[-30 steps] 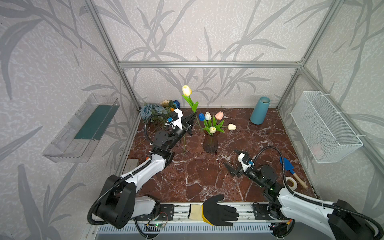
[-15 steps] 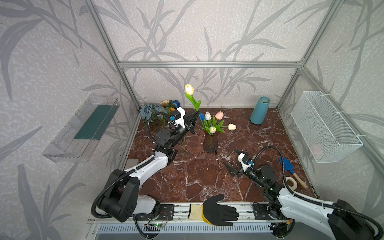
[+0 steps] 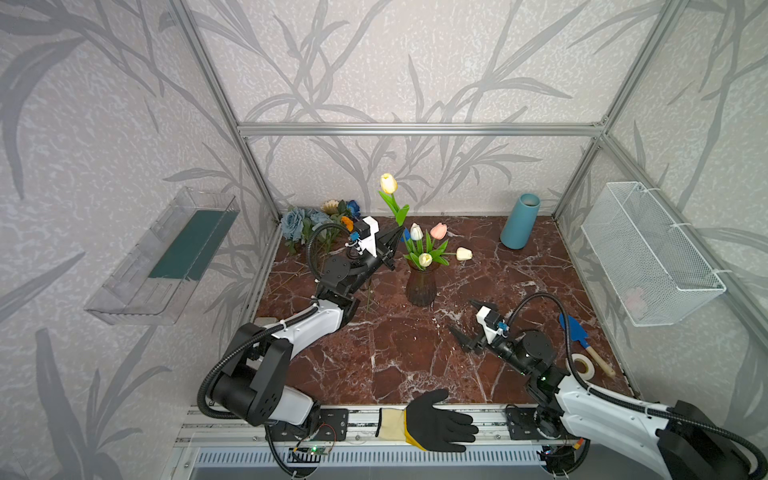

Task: Arrange the flowers into the vase
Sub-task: 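Lower the yellow tulip stem into the vase and open the left gripper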

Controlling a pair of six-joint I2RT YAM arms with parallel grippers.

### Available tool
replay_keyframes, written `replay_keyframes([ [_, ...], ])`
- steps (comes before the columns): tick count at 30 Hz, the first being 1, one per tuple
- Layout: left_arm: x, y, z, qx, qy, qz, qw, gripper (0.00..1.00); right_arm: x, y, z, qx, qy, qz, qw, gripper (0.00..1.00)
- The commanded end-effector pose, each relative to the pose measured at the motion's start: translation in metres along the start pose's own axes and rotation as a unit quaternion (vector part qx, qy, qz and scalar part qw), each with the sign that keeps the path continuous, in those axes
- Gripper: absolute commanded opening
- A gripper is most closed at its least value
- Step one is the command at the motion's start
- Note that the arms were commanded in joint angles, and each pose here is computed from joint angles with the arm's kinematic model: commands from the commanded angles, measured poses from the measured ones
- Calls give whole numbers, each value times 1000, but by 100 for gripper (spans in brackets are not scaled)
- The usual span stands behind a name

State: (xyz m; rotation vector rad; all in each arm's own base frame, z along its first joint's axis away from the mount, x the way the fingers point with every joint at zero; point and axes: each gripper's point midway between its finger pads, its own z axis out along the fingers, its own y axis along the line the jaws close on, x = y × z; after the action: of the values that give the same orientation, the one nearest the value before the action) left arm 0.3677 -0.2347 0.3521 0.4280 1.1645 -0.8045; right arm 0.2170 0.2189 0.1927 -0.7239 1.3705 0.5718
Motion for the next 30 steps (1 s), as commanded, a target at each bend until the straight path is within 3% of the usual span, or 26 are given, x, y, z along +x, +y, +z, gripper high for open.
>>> replay_keyframes([
  [1,-7,-8,4,17,-16,15,1000,0,-7,1,1,-3,-10,0,1000,92],
  [22,54,-37,26,51,106,47,992,0,-5,1,3,-2,-7,0,1000,92],
  [26,58,-37,24,51,115,47,991,25,-5,1,3,-2,-6,1,1000,92],
  [30,60,-38,21,52,137,45,988,36,-5,1,3,-3,-6,1,1000,92],
])
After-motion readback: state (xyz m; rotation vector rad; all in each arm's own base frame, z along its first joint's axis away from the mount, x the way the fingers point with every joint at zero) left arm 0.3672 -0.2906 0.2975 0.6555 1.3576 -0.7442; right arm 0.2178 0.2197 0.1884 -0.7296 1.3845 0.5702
